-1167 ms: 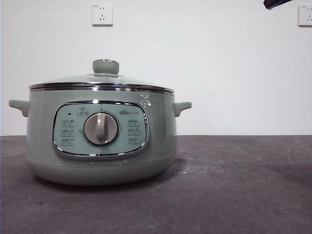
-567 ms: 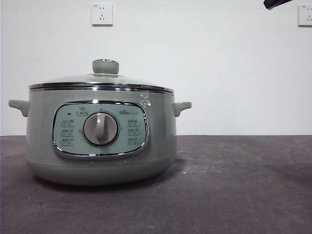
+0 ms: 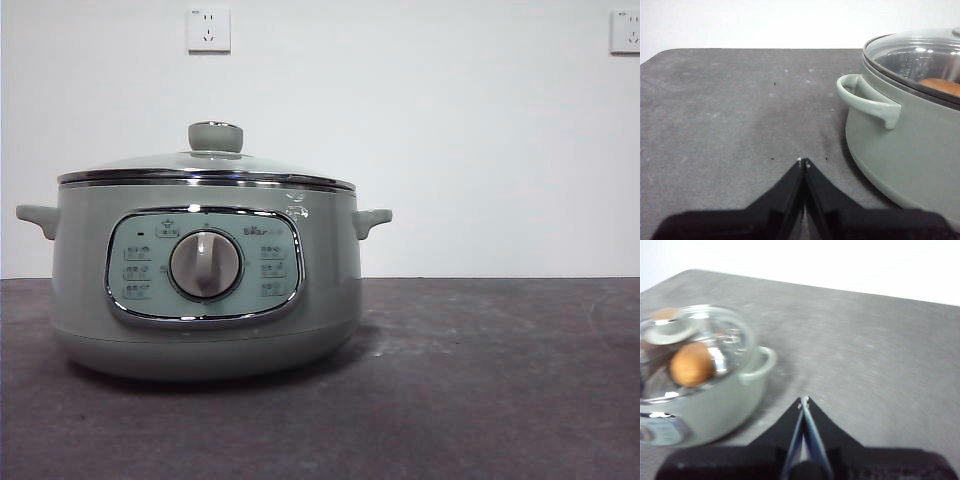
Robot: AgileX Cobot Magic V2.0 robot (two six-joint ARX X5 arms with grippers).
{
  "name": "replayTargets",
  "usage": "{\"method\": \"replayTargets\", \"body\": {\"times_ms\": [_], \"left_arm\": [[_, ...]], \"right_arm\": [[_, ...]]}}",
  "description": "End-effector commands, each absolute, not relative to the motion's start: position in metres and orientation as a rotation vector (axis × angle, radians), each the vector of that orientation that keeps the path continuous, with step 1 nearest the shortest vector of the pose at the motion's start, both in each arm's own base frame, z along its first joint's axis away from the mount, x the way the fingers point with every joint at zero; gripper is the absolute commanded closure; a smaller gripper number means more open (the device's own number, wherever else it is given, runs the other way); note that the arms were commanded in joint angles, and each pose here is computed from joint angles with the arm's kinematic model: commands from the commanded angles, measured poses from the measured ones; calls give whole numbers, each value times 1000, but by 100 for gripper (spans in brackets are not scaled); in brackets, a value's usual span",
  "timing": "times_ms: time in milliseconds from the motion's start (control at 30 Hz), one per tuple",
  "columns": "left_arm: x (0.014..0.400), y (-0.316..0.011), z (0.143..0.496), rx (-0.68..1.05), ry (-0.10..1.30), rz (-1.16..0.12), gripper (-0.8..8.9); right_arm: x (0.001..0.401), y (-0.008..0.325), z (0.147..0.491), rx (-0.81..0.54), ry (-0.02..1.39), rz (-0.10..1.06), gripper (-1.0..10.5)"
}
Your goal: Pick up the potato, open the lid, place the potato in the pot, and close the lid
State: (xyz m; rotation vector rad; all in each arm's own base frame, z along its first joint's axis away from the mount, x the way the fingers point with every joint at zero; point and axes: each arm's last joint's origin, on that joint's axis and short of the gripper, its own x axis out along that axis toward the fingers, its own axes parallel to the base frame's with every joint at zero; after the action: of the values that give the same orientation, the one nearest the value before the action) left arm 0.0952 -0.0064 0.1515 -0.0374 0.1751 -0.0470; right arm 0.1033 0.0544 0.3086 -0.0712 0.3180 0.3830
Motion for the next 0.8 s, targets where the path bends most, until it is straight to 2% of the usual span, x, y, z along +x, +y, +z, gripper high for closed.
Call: {"method": "replayTargets", "body": {"times_ms": [33, 133, 233, 533, 800], "left_arm": [[96, -6, 146, -43, 187, -44, 817], [96, -6, 146, -43, 187, -44, 817], [96, -6, 146, -43, 187, -44, 817], [96, -6, 146, -43, 187, -44, 817], [96, -6, 146, -43, 187, -44, 817]], "right_arm": [[101, 44, 289, -49, 301, 388, 946], [98, 32, 263, -29, 202, 318, 946], [95, 27, 242, -13, 152, 328, 946], [93, 20, 188, -14, 135, 284, 946], [94, 19, 161, 4, 121, 276, 946]]}}
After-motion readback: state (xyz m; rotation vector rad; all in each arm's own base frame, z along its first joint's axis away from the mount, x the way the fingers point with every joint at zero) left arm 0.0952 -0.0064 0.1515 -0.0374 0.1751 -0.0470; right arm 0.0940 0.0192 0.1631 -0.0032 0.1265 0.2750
